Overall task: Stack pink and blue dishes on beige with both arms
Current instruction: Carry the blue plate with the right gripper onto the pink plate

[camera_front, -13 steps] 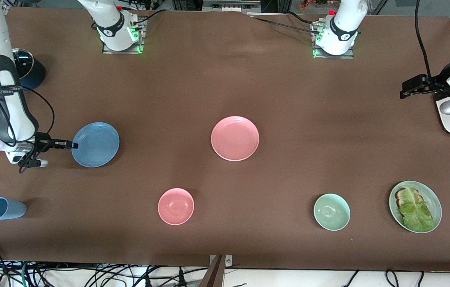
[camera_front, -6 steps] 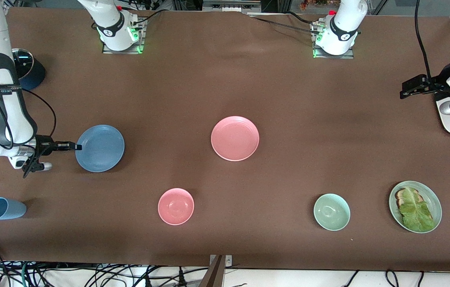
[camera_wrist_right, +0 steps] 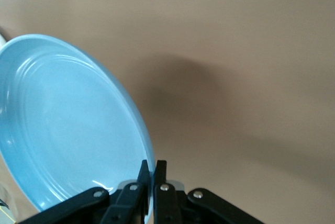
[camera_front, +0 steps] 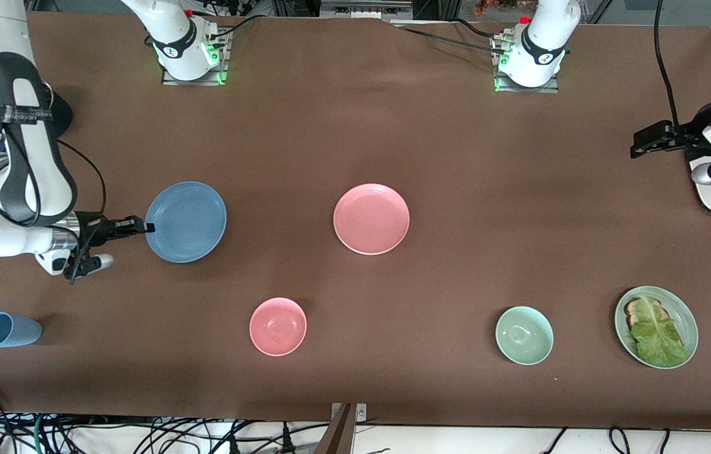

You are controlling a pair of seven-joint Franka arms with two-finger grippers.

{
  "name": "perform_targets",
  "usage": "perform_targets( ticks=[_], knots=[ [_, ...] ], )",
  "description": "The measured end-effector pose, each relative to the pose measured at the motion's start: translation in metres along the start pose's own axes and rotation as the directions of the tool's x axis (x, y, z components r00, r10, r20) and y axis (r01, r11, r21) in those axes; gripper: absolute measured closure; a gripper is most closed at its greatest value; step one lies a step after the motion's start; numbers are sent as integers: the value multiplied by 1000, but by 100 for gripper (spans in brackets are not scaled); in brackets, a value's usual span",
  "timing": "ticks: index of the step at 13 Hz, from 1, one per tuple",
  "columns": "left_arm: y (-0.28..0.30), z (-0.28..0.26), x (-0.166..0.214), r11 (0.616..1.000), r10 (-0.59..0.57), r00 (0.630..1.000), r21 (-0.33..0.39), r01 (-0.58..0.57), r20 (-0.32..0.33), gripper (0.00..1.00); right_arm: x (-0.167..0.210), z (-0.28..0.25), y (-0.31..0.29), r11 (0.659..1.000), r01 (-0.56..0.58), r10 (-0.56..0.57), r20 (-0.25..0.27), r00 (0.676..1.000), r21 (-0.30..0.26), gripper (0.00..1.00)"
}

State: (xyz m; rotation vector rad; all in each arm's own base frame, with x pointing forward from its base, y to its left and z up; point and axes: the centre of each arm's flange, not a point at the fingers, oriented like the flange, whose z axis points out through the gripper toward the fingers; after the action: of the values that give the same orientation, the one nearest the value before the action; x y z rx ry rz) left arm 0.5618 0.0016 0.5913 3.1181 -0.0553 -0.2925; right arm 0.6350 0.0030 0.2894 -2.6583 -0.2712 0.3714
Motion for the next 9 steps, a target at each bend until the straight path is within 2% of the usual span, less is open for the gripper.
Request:
perform_targets(
  ticks=[5,7,9],
  knots=[
    [0,0,0,1000,0,1000,0,0,0,0,22,43,-156,991,-109,112,39,993,-72,95],
    [0,1,1,1000,0,1000,0,0,2,0,27,65,-212,991,-114,115,8,993,-77,95],
    [0,2,2,1000,0,1000,0,0,5,0,30,95,-260,995,-71,70,-22,997,-67,95]
  ],
)
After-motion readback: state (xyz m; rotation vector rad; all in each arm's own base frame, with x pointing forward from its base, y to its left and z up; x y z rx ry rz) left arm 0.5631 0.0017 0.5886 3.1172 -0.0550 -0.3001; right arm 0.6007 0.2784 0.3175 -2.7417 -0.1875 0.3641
